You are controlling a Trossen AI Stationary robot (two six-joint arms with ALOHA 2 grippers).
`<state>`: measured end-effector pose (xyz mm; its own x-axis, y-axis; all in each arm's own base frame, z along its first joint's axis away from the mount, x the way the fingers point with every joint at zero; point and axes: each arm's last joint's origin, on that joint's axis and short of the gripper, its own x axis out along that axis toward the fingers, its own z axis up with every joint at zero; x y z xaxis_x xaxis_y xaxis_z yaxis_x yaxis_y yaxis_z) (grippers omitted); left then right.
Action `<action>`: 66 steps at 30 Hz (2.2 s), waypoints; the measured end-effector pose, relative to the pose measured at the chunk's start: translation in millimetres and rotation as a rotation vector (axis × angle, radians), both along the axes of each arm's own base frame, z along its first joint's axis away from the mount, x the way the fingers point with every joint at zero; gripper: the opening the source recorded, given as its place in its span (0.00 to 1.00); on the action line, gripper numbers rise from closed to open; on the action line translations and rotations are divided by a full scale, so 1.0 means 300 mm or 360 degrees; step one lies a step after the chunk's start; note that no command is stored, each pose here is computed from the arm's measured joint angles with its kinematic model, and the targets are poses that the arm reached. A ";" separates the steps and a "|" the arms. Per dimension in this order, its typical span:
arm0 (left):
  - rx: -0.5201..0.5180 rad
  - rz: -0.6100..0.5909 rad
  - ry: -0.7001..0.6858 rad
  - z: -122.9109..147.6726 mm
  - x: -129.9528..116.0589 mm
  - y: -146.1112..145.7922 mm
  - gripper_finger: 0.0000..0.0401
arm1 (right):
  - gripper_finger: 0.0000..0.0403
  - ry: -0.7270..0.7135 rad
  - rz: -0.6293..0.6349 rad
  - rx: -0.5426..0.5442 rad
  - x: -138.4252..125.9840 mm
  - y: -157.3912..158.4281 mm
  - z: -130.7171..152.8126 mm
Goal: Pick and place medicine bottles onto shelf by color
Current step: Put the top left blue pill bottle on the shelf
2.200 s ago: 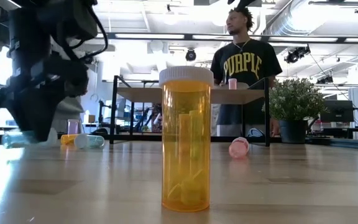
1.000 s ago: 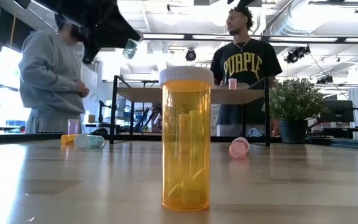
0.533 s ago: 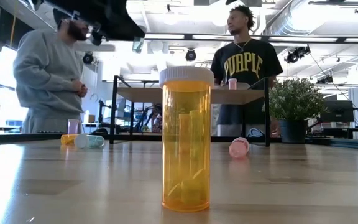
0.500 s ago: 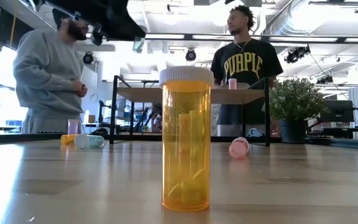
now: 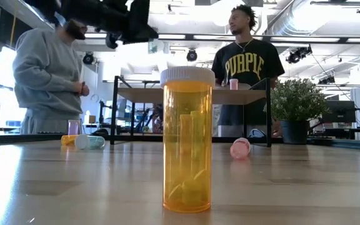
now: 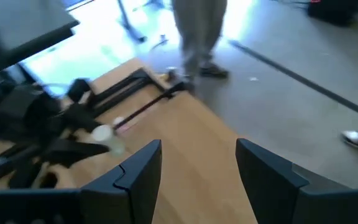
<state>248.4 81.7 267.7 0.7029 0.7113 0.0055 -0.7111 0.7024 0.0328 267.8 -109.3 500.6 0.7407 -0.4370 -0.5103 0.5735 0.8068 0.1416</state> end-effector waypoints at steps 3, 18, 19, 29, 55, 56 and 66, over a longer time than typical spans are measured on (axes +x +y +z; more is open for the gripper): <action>0.0070 -0.0028 -0.0026 0.003 0.011 0.009 0.26 | 0.49 -0.0033 0.0159 0.0034 0.024 -0.007 -0.006; -0.0028 -0.0272 -0.0123 -0.003 0.027 0.001 0.26 | 0.49 0.0101 0.0649 -0.0057 0.170 -0.008 -0.097; -0.0034 -0.0276 -0.0130 -0.003 0.027 0.001 0.26 | 0.49 0.0107 0.0656 -0.0053 0.175 -0.004 -0.100; -0.0056 -0.0274 -0.0099 -0.011 0.027 0.002 0.26 | 0.49 0.0079 0.0725 0.0010 0.248 0.047 -0.132; 0.0045 -0.0308 0.0024 -0.017 0.030 -0.006 0.26 | 0.49 0.0278 0.0709 -0.0016 0.427 0.066 -0.297; 0.0051 -0.0308 0.0030 -0.017 0.030 -0.006 0.26 | 0.49 0.0279 0.0706 -0.0009 0.433 0.065 -0.302; 0.0072 -0.0307 0.0046 -0.016 0.030 -0.006 0.26 | 0.49 0.0273 0.0640 0.0088 0.453 0.061 -0.327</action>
